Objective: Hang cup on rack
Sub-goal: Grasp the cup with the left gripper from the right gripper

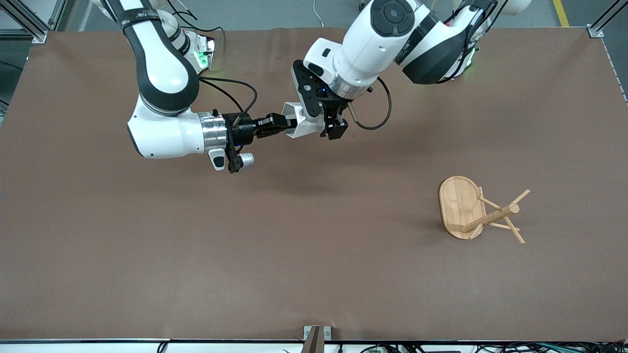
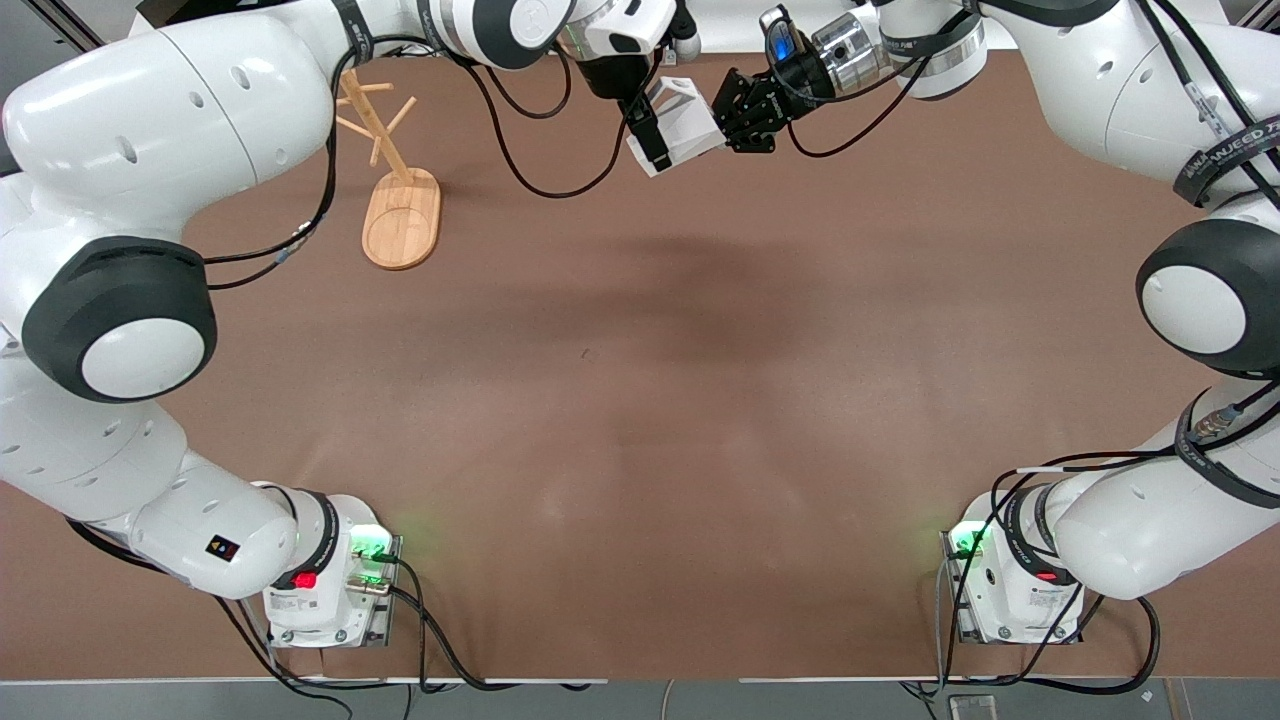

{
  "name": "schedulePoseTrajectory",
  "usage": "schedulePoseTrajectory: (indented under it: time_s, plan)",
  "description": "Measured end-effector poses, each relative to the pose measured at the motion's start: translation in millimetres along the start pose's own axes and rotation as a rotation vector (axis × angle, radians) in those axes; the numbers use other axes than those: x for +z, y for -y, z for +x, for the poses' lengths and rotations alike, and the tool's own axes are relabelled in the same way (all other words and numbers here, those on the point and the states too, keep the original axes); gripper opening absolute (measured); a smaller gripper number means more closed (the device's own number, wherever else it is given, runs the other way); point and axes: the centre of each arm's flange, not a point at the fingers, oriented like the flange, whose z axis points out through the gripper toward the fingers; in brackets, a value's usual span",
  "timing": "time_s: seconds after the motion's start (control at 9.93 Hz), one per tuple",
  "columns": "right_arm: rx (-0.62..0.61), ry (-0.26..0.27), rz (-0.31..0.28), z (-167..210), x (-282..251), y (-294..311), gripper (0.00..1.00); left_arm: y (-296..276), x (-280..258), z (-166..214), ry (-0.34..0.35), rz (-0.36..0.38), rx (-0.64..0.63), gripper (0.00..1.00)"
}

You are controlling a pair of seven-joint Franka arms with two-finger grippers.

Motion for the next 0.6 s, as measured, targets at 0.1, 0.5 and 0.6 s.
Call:
schedulePoseTrajectory:
  time_s: [0.1, 0.5, 0.6]
  plan:
    - [0.001, 0.000, -0.002, 0.0, 0.0, -1.2, 0.04, 0.4, 2.5, -1.5, 0.002, -0.007, 0.000, 0.99]
    - [-0.007, 0.002, -0.007, -0.6, -0.3, -4.1, 0.04, -0.9, 6.3, -2.8, 0.010, -0.011, 0.004, 0.70]
    - [-0.008, 0.002, -0.007, -0.7, -0.4, -3.9, 0.04, -1.0, 6.2, -2.7, 0.009, -0.011, 0.004, 0.70]
